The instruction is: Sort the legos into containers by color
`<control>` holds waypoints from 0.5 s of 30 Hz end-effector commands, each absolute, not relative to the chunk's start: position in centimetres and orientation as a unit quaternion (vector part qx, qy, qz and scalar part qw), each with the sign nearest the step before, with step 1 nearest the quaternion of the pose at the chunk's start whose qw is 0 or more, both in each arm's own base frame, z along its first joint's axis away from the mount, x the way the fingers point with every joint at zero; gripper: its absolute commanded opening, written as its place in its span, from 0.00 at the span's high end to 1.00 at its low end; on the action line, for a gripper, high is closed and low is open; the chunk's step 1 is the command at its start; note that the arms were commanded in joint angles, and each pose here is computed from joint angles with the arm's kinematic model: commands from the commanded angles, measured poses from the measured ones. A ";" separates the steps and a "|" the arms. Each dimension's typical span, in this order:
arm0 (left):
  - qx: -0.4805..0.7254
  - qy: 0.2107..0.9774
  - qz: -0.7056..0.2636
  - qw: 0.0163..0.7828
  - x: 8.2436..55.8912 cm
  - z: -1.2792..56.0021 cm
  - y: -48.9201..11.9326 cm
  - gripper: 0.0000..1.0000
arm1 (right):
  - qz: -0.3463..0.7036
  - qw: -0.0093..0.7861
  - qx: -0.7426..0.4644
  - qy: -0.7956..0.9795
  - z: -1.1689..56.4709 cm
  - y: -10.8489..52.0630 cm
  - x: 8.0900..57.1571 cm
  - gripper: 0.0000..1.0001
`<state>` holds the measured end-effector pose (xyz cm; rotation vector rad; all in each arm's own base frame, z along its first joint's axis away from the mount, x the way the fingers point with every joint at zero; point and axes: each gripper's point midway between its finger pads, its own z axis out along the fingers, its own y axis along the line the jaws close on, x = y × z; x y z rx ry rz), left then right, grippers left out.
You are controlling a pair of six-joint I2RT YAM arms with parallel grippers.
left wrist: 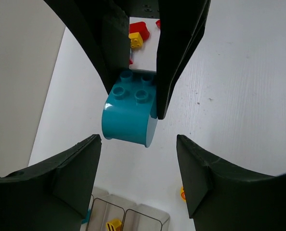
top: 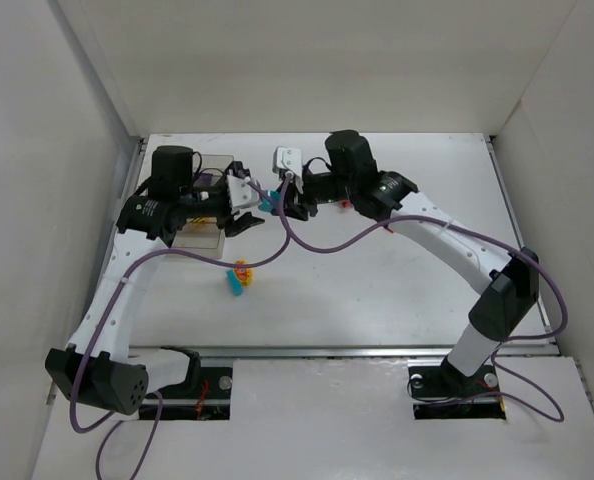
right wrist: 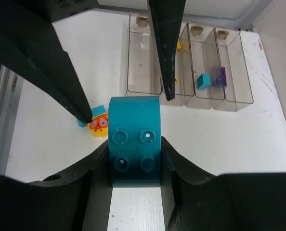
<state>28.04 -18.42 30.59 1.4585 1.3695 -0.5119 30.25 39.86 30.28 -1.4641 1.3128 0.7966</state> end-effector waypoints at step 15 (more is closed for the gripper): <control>0.622 0.538 -0.234 0.519 27.0 32.3 -19.4 0.72 | 0.324 0.504 -0.624 0.501 32.8 40.6 28.3 1.00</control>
